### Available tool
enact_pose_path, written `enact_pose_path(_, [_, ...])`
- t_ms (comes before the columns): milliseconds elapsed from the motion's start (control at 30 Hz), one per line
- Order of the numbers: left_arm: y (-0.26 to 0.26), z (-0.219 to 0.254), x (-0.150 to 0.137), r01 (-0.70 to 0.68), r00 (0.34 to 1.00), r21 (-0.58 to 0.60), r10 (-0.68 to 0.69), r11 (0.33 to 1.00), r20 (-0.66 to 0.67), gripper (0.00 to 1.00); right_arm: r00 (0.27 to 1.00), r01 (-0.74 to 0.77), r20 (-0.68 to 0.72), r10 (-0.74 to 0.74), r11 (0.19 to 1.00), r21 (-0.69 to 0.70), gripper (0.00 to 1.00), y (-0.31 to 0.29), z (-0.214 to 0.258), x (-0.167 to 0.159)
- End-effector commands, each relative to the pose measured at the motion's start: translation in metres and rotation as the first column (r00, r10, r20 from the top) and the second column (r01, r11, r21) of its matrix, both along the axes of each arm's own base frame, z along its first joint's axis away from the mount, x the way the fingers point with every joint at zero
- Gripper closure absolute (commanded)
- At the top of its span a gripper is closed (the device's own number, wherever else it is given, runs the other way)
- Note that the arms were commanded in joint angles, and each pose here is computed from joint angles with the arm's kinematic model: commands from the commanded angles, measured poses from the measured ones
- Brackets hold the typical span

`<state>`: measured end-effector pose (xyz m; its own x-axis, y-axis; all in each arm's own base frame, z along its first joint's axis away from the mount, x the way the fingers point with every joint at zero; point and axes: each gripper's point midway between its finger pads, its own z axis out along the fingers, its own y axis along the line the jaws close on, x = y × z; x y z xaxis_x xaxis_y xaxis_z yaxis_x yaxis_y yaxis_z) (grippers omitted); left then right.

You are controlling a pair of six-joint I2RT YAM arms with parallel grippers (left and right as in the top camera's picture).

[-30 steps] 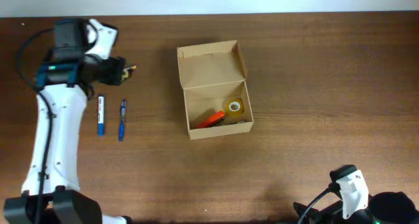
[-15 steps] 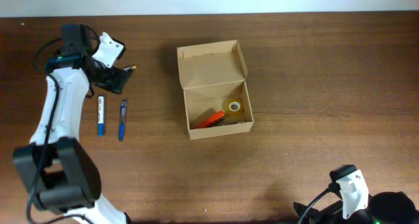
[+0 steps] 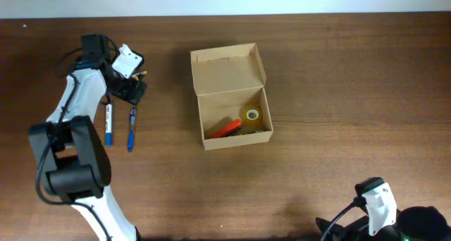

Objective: Pack container
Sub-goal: 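Move the left gripper over the yellow-black correction tape dispenser, then grasp the correction tape dispenser with the left gripper and lift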

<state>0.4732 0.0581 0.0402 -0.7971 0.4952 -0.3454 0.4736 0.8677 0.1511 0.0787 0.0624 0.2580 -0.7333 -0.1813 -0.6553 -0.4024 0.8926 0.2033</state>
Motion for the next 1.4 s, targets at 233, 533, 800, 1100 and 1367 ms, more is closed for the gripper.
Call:
enact_pose_path(233, [0.010, -0.008, 0.043, 0.012, 1.000, -0.016, -0.012, 1.000, -0.027, 0.00, 1.000, -0.013, 0.001, 0.013, 1.000, -0.001, 0.01, 0.001, -0.001, -0.001])
enact_pose_path(533, [0.009, -0.022, 0.050, 0.011, 0.996, -0.103, -0.020, 0.995, -0.087, 0.02, 1.000, -0.013, 0.001, 0.013, 1.000, -0.001, 0.01, 0.001, -0.001, -0.001])
enact_pose_path(800, [0.009, -0.029, 0.042, 0.014, 0.992, -0.106, -0.027, 0.994, -0.126, 0.18, 1.000, -0.013, 0.001, 0.013, 1.000, -0.001, 0.01, 0.001, -0.001, -0.001])
enact_pose_path(1100, [0.009, -0.031, 0.044, 0.017, 0.992, -0.103, -0.030, 0.995, -0.122, 0.23, 1.000, -0.013, 0.001, 0.013, 1.000, -0.001, 0.01, 0.001, -0.001, -0.001])
enact_pose_path(1367, [0.010, -0.041, 0.042, 0.012, 0.990, -0.096, -0.026, 0.995, -0.141, 0.23, 1.000, -0.013, 0.001, 0.013, 1.000, -0.001, 0.01, 0.001, -0.001, -0.001])
